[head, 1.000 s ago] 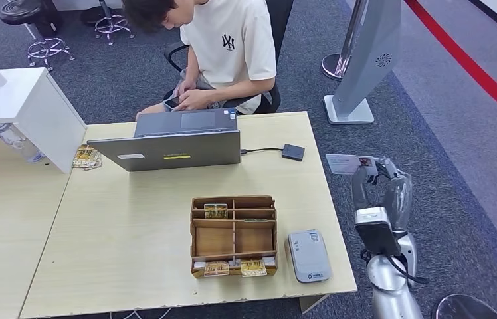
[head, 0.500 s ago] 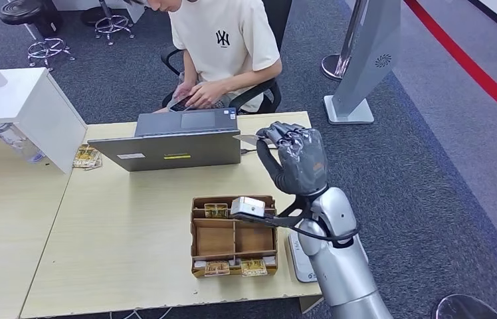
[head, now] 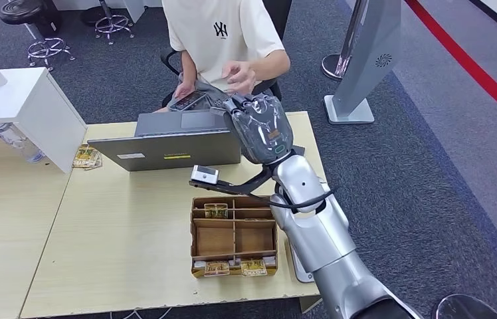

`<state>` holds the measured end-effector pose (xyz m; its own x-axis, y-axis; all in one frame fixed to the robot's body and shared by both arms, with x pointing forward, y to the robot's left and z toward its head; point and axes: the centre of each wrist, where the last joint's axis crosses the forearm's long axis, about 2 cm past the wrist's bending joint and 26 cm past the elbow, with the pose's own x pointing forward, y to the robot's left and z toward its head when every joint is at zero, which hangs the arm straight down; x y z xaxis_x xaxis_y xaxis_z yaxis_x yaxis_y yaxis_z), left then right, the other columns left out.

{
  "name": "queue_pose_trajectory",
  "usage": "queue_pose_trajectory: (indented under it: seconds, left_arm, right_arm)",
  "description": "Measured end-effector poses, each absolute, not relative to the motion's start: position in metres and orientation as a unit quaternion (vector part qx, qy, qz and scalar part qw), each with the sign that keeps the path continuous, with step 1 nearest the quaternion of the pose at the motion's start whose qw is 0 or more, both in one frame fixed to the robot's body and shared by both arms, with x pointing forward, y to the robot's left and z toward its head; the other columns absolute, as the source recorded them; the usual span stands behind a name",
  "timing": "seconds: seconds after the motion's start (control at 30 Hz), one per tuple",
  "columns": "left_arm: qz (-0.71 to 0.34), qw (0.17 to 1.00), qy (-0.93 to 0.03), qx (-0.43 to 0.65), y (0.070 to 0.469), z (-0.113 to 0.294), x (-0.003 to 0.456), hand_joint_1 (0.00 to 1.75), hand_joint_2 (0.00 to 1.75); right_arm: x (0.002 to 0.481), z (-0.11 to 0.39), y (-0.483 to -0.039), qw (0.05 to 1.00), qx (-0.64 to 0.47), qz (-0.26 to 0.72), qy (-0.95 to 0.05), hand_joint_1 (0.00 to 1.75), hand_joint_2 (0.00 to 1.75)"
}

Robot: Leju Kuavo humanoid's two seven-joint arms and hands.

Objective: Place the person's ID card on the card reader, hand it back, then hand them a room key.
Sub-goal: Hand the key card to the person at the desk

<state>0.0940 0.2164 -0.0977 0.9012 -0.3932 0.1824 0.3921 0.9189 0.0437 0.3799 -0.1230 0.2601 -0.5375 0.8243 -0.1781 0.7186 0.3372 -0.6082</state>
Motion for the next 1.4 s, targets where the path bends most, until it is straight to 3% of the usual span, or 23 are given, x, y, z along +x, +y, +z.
queue_pose_trajectory:
  seconds: [0.37,0.4,0.5,0.53,0.83,1.03,1.17,1.4]
  left_arm:
    - [-0.219,0.971,-0.092,0.007,0.216,-0.097,0.099,0.00,0.00]
    - [-0.220,0.971,-0.092,0.007,0.215,-0.096,0.099,0.00,0.00]
    - [-0.222,0.971,-0.092,0.007,0.215,-0.097,0.099,0.00,0.00]
    - [-0.223,0.970,-0.091,0.008,0.215,-0.096,0.099,0.00,0.00]
    - [-0.239,0.967,-0.091,0.012,0.216,-0.097,0.098,0.00,0.00]
    - [-0.231,0.968,-0.095,0.014,0.216,-0.097,0.095,0.00,0.00]
    - [-0.222,0.970,-0.096,0.015,0.216,-0.099,0.089,0.00,0.00]
    - [-0.203,0.974,-0.101,0.019,0.217,-0.100,0.081,0.00,0.00]
  right_arm:
    - [0.386,0.251,-0.110,0.101,-0.500,0.353,-0.784,1.75,1.75]
    - [0.386,0.250,-0.110,0.102,-0.502,0.355,-0.782,1.61,1.75]
    - [0.387,0.245,-0.113,0.108,-0.509,0.358,-0.775,0.30,1.75]
    - [0.387,0.243,-0.115,0.111,-0.512,0.359,-0.772,0.00,1.75]
    - [0.386,0.234,-0.129,0.111,-0.528,0.365,-0.758,0.00,1.75]
    - [0.353,0.235,-0.131,0.074,-0.463,0.341,-0.815,0.00,1.75]
    - [0.329,0.231,-0.139,0.058,-0.403,0.295,-0.864,0.00,1.75]
    - [0.290,0.208,-0.163,0.108,-0.392,0.210,-0.889,0.00,1.75]
